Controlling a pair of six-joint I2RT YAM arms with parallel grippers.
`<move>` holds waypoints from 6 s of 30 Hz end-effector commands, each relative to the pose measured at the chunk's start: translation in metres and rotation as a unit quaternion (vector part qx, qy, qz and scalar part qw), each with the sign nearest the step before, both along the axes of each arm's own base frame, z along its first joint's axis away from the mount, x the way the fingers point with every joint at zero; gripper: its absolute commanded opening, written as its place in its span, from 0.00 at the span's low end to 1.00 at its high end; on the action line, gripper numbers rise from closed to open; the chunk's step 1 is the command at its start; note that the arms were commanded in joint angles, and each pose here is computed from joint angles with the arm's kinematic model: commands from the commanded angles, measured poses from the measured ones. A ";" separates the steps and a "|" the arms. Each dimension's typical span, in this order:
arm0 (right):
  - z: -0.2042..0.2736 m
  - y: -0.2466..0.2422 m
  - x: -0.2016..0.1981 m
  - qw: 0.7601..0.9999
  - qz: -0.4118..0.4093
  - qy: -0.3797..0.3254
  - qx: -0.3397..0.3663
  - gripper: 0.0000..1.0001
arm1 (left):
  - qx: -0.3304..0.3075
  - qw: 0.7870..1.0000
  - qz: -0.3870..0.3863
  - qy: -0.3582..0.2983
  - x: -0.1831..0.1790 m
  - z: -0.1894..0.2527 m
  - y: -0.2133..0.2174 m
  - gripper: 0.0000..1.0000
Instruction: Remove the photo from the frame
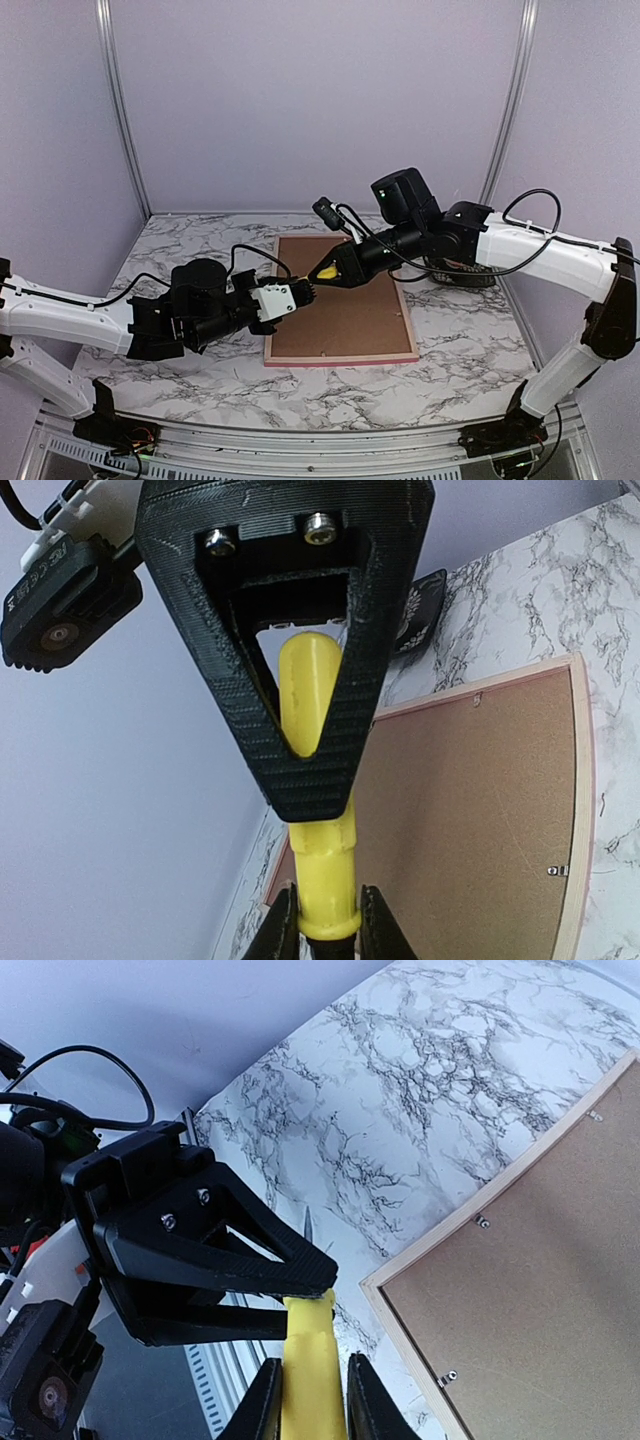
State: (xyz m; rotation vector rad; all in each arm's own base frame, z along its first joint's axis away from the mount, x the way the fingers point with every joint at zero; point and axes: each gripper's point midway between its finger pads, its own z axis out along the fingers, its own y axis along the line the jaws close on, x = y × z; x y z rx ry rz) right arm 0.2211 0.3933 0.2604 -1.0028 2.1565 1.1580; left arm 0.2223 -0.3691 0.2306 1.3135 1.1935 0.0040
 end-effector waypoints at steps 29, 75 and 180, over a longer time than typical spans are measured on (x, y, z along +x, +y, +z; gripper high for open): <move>0.007 -0.004 0.008 1.000 -0.020 -0.014 0.012 0.00 | -0.031 0.999 0.030 0.014 0.009 0.012 0.002 0.85; -0.113 -0.205 0.032 0.876 -0.345 0.008 -0.336 0.00 | -0.344 0.662 0.291 0.599 0.131 -0.101 0.029 0.99; -0.091 -0.201 0.121 0.862 -0.391 -0.070 -0.317 0.00 | -0.323 0.648 0.329 0.606 0.121 -0.129 0.049 0.99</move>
